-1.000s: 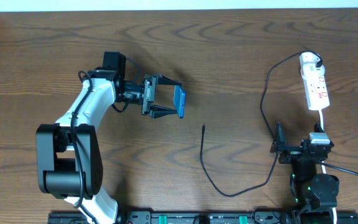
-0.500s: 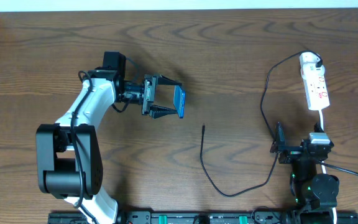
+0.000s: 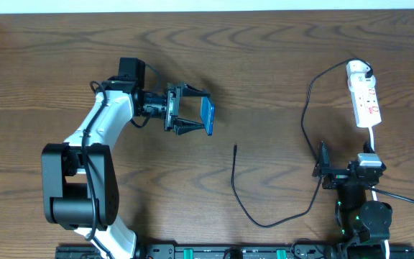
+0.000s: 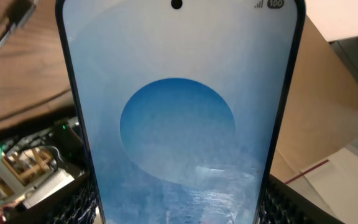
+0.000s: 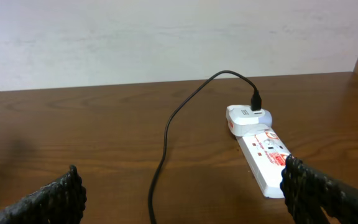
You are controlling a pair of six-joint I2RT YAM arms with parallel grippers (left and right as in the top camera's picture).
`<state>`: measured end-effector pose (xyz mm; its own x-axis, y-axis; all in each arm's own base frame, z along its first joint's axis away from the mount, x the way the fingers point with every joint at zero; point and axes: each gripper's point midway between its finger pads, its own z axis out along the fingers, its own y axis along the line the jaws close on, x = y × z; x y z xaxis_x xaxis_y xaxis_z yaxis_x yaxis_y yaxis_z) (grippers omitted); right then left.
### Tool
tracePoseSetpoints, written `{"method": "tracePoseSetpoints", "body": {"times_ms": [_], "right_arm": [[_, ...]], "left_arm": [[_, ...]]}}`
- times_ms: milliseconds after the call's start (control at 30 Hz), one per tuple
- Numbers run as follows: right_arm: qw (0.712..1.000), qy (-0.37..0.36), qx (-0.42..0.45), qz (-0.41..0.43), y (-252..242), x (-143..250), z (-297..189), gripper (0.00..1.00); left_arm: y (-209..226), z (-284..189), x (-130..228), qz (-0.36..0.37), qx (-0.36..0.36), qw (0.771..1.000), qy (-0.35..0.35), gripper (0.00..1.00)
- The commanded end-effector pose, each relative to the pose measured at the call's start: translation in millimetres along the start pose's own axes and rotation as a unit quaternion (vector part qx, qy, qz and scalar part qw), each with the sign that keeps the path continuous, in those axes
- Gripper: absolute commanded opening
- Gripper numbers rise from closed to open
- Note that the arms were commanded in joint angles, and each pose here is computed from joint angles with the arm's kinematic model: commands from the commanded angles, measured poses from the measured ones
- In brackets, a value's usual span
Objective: Plug charger to phone and switch on socket
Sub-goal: 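Raise the right gripper and move it toward the held phone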
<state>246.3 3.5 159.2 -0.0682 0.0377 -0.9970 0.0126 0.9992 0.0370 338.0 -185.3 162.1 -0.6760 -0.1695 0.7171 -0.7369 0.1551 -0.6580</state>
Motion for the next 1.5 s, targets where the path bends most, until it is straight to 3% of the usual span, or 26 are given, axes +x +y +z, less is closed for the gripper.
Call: {"method": "tracePoseSetpoints", "body": {"times_ms": [0, 267, 667, 1100, 1467], "right_arm": [[1.0, -0.001, 0.0, 0.006, 0.1, 0.7, -0.1, 0.99], [1.0, -0.001, -0.006, 0.006, 2.3, 0.5, -0.1, 0.99], [0.997, -0.026, -0.064, 0.044, 21.9, -14.8, -2.3, 0.99], [0.989, -0.062, -0.115, 0.073, 39.7, -92.0, -16.0, 0.99], [0.959, 0.063, -0.232, 0.151, 89.8, -129.5, 28.5, 0.99]], "left_arm": [[-17.5, -5.9, 4.9, 0.055, 0.004, 0.998, -0.02, 0.07], [-13.0, -9.0, -23.5, 0.099, -0.029, 0.99, -0.096, 0.07], [-34.1, -10.0, -30.5, 0.193, -0.011, 0.975, -0.109, 0.07], [-34.5, -11.1, -35.2, 0.197, -0.015, 0.973, -0.122, 0.07], [-36.9, -11.6, -37.0, 0.177, -0.01, 0.976, -0.127, 0.07]]}}
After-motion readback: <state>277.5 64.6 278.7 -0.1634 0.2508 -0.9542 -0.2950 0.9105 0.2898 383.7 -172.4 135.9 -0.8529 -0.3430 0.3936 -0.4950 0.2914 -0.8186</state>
